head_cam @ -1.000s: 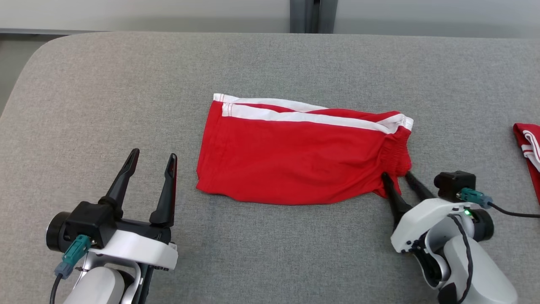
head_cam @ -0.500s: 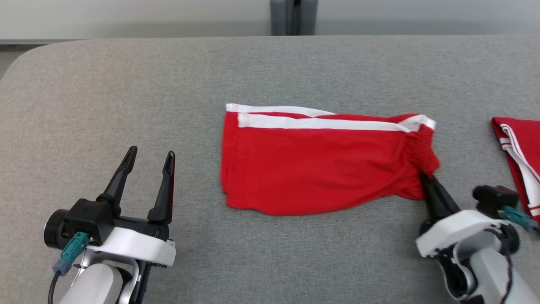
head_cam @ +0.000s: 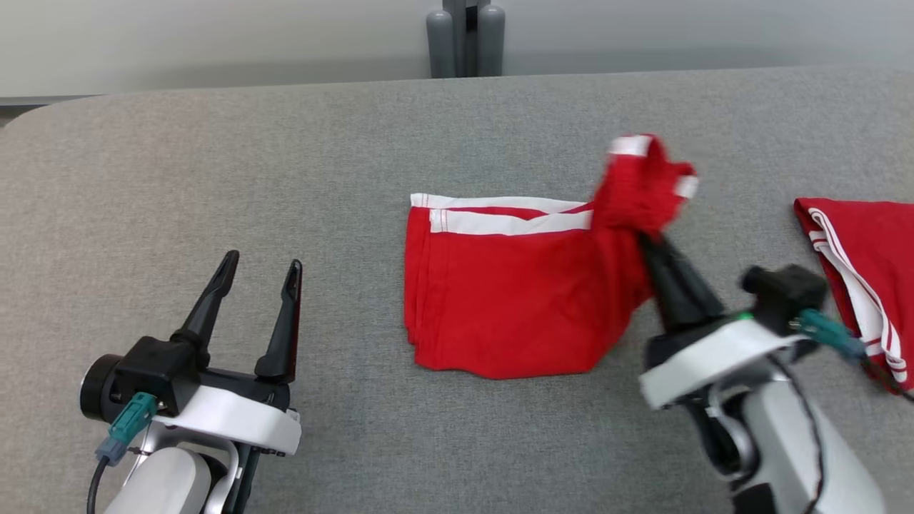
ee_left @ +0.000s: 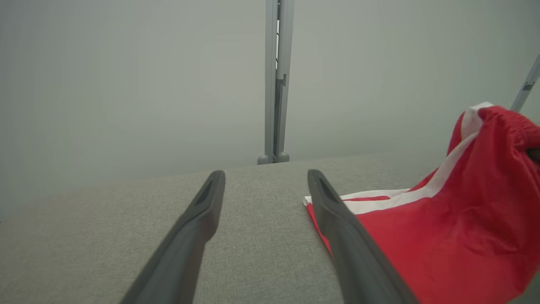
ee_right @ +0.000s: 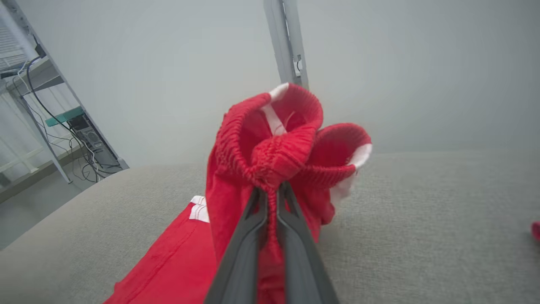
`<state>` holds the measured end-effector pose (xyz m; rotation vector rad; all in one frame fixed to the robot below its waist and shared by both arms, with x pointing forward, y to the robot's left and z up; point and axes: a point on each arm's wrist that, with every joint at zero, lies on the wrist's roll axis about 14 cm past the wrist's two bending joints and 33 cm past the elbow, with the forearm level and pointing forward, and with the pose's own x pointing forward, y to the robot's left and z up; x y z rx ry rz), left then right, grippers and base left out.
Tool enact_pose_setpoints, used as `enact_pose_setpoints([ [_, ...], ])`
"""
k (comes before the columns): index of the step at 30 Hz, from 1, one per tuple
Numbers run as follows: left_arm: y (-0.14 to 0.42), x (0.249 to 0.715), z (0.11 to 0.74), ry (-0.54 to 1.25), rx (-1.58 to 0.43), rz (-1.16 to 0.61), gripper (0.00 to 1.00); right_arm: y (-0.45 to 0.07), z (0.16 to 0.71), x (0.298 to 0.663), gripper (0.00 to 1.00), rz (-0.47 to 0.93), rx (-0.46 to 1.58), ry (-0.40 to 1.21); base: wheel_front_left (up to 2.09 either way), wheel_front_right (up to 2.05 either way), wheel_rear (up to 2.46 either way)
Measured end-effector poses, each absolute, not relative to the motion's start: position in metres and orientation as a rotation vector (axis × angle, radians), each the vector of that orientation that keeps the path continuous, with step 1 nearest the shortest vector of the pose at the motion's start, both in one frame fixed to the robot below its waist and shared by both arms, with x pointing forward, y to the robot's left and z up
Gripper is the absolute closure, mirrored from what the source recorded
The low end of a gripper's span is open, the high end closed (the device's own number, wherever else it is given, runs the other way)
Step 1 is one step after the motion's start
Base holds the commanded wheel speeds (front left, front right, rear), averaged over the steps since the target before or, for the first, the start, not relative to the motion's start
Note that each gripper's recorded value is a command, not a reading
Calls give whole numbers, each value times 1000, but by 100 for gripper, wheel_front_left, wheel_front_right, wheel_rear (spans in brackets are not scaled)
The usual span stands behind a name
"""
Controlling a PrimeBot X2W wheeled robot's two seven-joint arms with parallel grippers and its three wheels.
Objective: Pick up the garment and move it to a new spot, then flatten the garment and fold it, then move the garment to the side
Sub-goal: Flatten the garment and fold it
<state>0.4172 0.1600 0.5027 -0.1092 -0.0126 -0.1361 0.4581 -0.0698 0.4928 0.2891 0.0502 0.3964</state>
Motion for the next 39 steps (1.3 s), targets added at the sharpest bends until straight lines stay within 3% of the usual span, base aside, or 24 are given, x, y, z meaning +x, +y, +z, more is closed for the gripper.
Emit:
enact_pose_setpoints([
  [7, 169, 408, 500, 3, -116, -107, 0, 18, 507, 445, 100, 646, 304, 85, 0, 0, 0],
  [16, 178, 405, 491, 26, -125, -74, 0, 63, 450, 448, 100, 743, 259, 262, 0, 0, 0],
  [18, 179, 404, 486, 41, -129, -66, 0, 70, 446, 448, 39, 760, 278, 274, 0, 0, 0],
  [19, 179, 405, 484, 43, -132, -65, 0, 75, 443, 445, 0, 776, 283, 286, 0, 0, 0],
  [30, 173, 415, 478, 54, -137, -82, 0, 108, 436, 405, 0, 927, 313, 349, 0, 0, 0],
  [39, 168, 423, 488, 18, -134, -100, 0, 79, 488, 437, 0, 814, 382, 147, 0, 0, 0],
])
